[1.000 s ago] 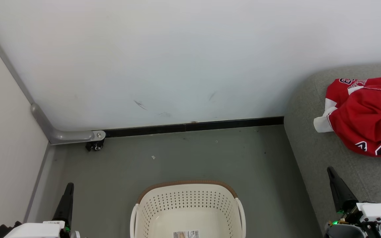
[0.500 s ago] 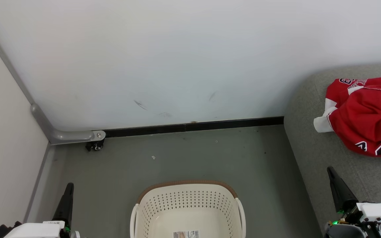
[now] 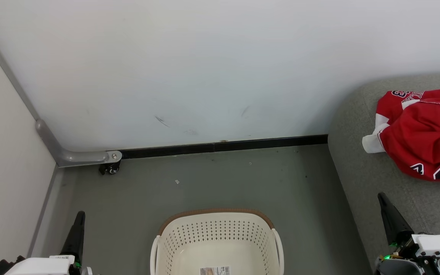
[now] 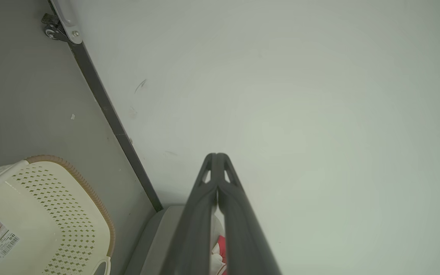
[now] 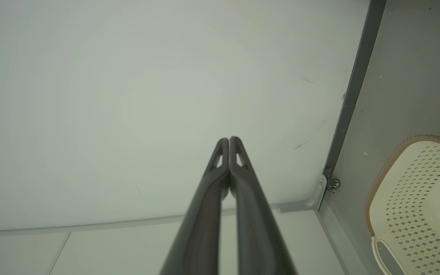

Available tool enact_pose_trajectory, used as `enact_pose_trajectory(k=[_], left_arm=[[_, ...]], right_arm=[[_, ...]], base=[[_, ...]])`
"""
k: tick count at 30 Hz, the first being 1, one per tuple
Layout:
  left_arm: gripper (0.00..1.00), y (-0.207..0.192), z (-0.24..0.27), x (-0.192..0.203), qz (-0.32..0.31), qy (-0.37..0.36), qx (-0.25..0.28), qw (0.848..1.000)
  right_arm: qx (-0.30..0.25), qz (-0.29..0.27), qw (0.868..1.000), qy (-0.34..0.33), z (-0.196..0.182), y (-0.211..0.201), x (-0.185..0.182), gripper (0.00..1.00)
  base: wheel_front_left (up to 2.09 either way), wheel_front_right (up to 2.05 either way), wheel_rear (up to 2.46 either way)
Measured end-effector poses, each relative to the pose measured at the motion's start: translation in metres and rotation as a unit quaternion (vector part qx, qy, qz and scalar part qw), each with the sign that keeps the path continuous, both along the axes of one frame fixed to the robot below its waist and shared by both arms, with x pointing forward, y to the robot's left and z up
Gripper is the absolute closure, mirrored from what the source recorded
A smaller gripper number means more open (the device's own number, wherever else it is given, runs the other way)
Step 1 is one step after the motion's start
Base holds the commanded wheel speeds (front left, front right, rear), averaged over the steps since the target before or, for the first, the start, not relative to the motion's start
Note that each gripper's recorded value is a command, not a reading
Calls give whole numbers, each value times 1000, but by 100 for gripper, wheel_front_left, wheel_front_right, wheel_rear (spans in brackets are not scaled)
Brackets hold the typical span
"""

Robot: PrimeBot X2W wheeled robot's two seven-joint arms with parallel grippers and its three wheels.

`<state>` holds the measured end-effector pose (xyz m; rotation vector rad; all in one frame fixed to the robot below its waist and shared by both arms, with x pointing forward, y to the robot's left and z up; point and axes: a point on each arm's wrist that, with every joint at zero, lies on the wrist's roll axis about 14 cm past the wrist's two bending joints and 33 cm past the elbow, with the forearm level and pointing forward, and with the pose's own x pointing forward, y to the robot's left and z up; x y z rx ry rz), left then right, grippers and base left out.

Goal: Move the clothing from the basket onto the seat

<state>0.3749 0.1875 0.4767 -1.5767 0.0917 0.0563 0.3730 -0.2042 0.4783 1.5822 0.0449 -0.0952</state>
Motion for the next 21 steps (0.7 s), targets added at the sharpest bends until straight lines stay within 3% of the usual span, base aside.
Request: enact_pose_trajectory(k=[21], left_arm=[[100, 0, 0, 0, 0, 0, 0, 1000]], right_arm=[[0, 0, 1000, 0, 0, 0, 0, 100]], base=[[0, 0, 0]])
